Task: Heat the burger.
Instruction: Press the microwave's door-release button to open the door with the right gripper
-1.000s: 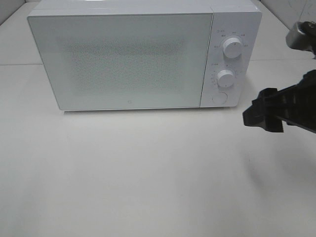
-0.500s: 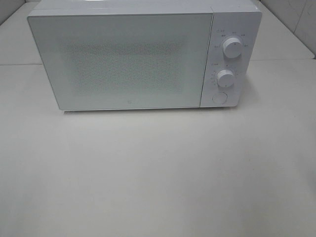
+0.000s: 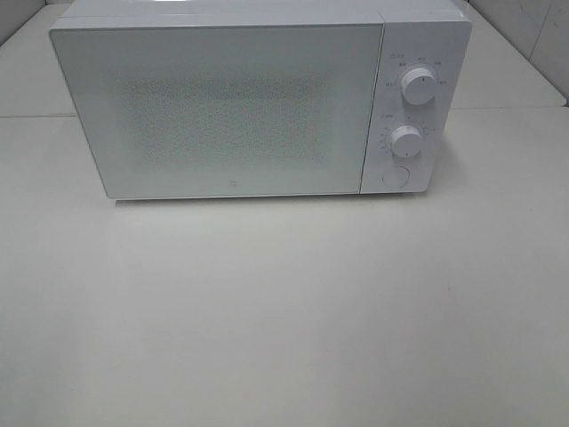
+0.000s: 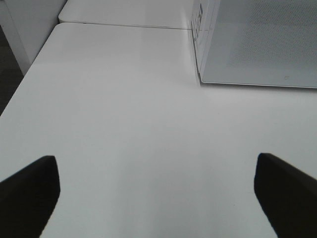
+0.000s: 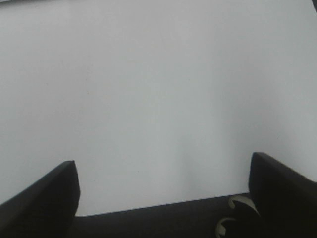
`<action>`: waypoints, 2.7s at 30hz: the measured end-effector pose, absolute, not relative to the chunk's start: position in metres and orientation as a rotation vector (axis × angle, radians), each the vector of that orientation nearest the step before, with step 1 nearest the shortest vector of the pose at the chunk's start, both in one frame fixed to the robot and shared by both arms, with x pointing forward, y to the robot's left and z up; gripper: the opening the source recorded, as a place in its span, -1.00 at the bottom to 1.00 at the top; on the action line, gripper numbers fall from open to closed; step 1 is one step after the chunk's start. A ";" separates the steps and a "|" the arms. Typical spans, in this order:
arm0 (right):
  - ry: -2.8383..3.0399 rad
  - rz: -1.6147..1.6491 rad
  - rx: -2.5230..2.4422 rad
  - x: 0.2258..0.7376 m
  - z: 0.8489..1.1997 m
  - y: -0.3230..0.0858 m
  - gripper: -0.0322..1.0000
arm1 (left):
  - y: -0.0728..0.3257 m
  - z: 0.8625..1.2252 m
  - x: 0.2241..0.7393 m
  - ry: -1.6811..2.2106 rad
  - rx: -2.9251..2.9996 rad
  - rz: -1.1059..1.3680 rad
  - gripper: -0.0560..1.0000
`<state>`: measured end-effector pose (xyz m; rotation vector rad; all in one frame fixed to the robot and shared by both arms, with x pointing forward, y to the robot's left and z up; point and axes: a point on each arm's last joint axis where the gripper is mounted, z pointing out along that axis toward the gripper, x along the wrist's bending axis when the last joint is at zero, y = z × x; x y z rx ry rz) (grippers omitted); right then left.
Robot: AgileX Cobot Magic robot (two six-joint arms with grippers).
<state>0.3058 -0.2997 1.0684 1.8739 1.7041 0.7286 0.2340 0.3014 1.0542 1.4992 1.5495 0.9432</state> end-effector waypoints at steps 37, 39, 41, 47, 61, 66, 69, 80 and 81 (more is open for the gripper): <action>1.589 0.959 1.510 0.233 1.053 -0.292 0.78 | 0.301 1.054 0.234 1.549 1.499 0.943 0.98; 1.588 0.960 1.509 0.233 1.053 -0.292 0.78 | 0.301 1.054 0.234 1.549 1.499 0.943 0.98; 1.588 0.960 1.509 0.233 1.053 -0.292 0.78 | 0.301 1.054 0.234 1.549 1.499 0.943 0.98; 1.588 0.960 1.509 0.233 1.053 -0.292 0.78 | 0.301 1.054 0.234 1.549 1.499 0.943 0.98; 1.514 1.031 1.445 0.237 1.069 -0.292 0.78 | 0.301 1.054 0.234 1.549 1.499 0.943 0.98; 1.435 1.087 1.373 0.258 1.087 -0.293 0.61 | 0.301 1.054 0.234 1.549 1.499 0.943 0.98; 1.450 1.060 1.343 0.272 1.091 -0.294 0.30 | 0.301 1.054 0.234 1.549 1.499 0.943 0.98; 1.354 1.054 1.194 0.317 1.070 -0.299 -0.90 | 0.301 1.054 0.234 1.549 1.499 0.943 0.98; 1.354 1.054 1.194 0.317 1.070 -0.299 -0.90 | 0.301 1.054 0.234 1.549 1.499 0.943 0.98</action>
